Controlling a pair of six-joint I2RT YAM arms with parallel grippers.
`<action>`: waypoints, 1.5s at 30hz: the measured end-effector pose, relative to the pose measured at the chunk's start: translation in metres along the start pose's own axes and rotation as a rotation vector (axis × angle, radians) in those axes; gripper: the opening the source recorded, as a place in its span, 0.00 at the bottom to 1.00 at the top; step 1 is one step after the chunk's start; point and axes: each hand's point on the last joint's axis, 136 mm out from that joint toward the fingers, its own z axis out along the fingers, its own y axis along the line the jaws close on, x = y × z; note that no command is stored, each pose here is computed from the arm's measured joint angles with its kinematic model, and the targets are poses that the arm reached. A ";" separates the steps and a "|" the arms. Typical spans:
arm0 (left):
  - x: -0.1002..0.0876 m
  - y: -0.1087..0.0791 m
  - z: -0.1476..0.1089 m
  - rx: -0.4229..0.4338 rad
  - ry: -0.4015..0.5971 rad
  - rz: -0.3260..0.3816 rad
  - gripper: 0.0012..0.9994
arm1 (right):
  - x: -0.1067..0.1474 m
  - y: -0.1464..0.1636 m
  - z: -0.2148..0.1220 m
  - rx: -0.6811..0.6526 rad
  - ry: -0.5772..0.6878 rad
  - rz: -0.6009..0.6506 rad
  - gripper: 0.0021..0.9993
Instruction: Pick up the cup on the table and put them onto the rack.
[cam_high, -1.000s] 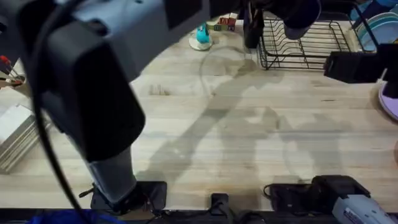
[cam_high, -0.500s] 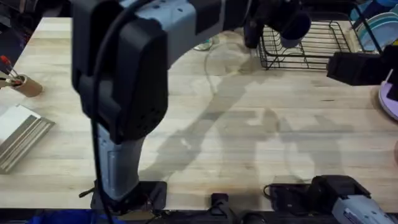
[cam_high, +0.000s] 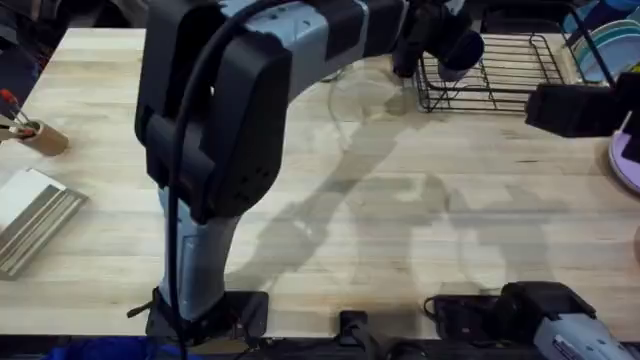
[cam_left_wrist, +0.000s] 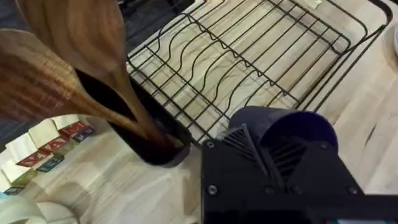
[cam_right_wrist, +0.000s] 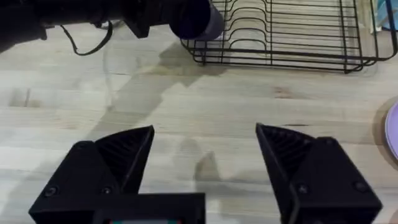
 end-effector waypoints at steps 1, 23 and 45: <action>-0.001 0.000 0.000 -0.001 -0.002 0.000 0.04 | 0.000 0.000 0.000 0.000 0.000 0.000 1.00; 0.031 0.014 0.031 -0.049 0.042 -0.007 0.04 | -0.001 0.000 0.000 0.000 -0.003 0.000 1.00; 0.031 0.014 0.031 -0.049 0.041 -0.007 0.27 | -0.003 0.000 0.000 0.000 -0.010 -0.001 1.00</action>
